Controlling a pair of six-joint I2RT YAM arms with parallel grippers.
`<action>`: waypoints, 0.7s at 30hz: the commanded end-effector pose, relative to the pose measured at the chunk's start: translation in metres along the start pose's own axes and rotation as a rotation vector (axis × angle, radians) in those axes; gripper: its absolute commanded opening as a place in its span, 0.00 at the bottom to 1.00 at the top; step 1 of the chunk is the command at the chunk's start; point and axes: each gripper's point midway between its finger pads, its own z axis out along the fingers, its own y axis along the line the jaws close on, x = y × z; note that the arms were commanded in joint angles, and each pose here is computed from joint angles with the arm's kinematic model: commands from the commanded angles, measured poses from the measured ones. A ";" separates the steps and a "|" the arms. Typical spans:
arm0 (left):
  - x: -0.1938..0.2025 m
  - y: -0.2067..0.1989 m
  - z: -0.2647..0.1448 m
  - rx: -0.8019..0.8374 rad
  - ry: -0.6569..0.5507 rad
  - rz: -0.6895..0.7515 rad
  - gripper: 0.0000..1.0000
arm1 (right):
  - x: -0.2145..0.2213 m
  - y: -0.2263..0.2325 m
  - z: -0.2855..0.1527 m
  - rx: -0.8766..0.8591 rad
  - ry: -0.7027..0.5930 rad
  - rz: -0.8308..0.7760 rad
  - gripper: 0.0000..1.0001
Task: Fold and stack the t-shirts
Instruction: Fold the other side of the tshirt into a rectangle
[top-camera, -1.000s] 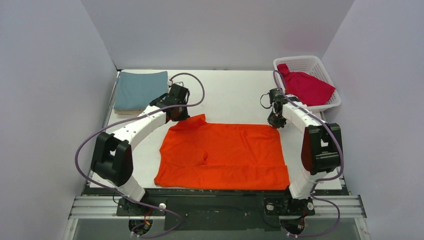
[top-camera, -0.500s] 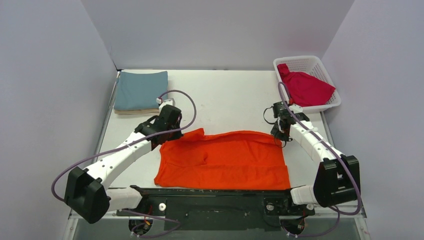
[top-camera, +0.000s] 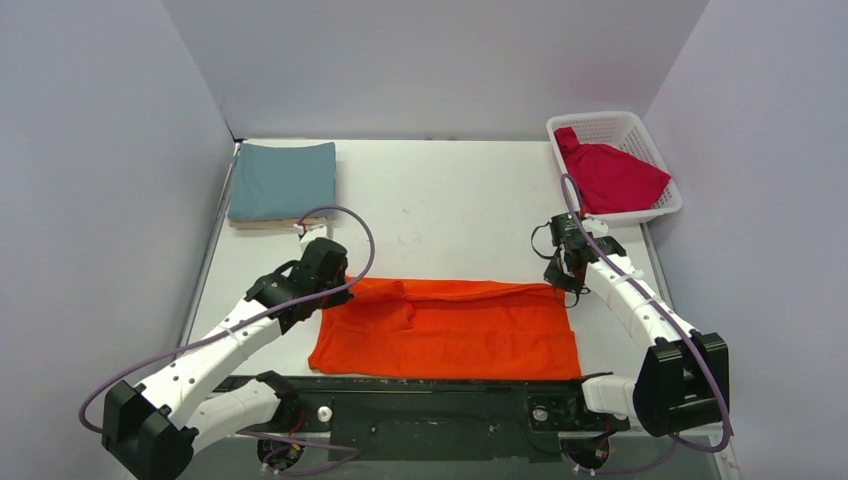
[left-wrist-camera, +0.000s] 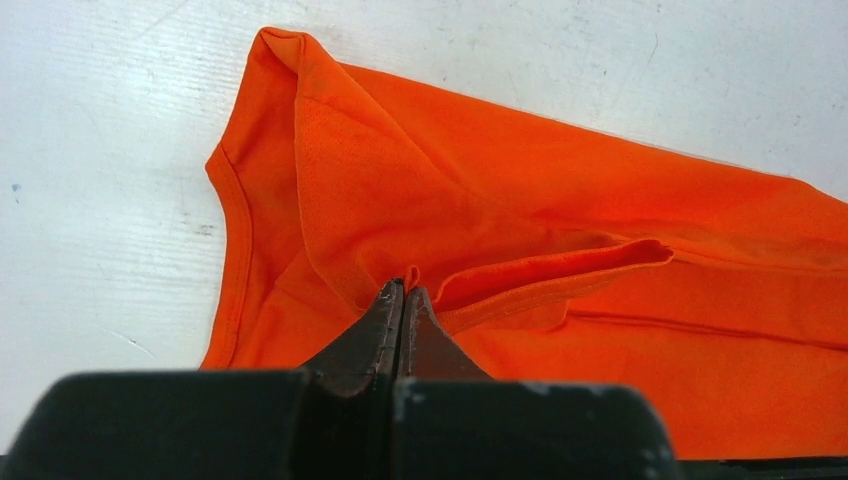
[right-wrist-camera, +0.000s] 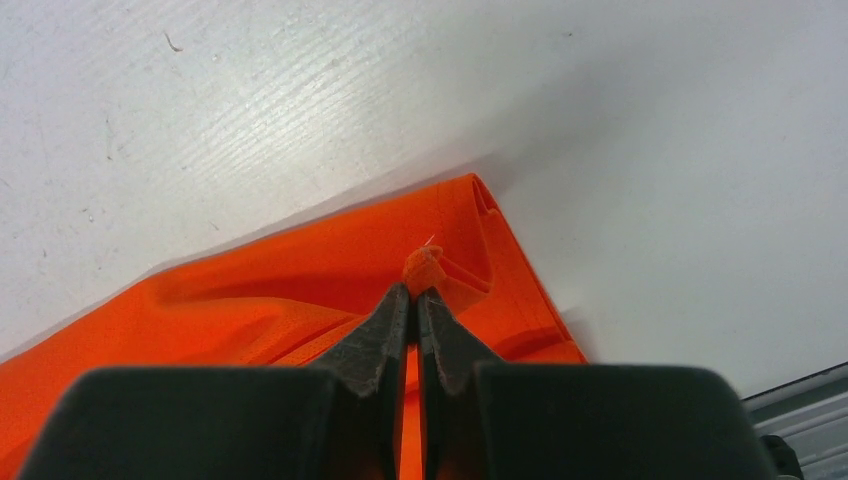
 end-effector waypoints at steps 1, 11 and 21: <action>0.000 -0.008 -0.012 0.068 -0.014 -0.042 0.00 | 0.004 -0.003 -0.012 -0.017 -0.001 -0.015 0.00; 0.018 0.003 -0.013 0.044 0.030 -0.052 0.00 | 0.011 -0.007 -0.012 -0.011 0.015 -0.031 0.00; 0.097 0.055 -0.016 -0.137 0.268 -0.165 0.37 | 0.056 -0.045 0.001 0.107 0.092 -0.040 0.29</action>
